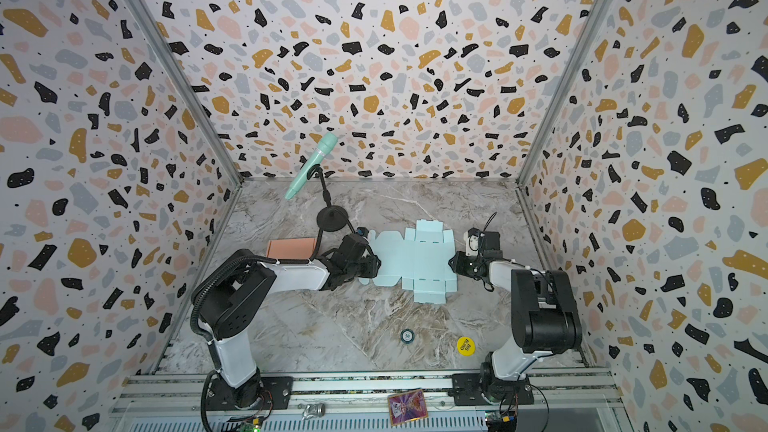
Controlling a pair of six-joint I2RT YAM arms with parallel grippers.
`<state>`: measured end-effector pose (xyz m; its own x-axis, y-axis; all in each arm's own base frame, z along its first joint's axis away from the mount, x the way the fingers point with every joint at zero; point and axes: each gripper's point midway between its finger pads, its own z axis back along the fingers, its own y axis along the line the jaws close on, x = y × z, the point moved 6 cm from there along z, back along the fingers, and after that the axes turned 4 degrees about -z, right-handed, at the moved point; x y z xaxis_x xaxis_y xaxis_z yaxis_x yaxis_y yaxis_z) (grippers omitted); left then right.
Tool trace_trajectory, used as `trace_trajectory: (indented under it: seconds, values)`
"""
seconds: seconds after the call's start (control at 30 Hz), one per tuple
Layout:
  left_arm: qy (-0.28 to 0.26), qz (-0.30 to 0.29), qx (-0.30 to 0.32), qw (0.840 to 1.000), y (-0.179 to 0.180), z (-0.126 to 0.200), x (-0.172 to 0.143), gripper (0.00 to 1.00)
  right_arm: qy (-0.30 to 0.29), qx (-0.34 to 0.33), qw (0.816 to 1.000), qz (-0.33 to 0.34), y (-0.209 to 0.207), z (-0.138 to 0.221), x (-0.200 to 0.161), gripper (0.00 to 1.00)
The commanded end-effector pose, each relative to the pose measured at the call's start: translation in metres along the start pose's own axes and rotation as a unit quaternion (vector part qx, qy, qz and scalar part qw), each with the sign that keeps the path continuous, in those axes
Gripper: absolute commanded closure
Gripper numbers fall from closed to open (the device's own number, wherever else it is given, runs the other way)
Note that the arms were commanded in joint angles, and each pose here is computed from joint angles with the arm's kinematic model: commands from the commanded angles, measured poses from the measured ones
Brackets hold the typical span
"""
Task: Assemble paper box
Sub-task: First fold the bottom flaps of a flat cardboard box at the center of the table.
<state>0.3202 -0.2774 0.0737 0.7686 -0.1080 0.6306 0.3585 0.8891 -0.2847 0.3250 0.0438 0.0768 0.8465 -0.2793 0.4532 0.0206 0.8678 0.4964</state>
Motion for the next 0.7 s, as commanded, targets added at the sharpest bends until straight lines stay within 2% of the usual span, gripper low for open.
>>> trace_trajectory:
  seconds: [0.0,0.33,0.67]
  values:
    - [0.047,-0.012,0.012,0.999,-0.002,-0.009,-0.024,0.49,-0.005,0.006,1.0,0.004,0.003,0.009,0.0,0.77]
    - [0.052,-0.003,0.005,0.999,-0.012,-0.015,-0.027,0.5,-0.009,-0.002,1.0,0.002,0.001,0.012,-0.003,0.87]
    - [0.048,0.004,-0.008,0.999,-0.02,-0.003,-0.031,0.5,-0.02,-0.009,1.0,0.014,0.003,0.016,0.005,0.95]
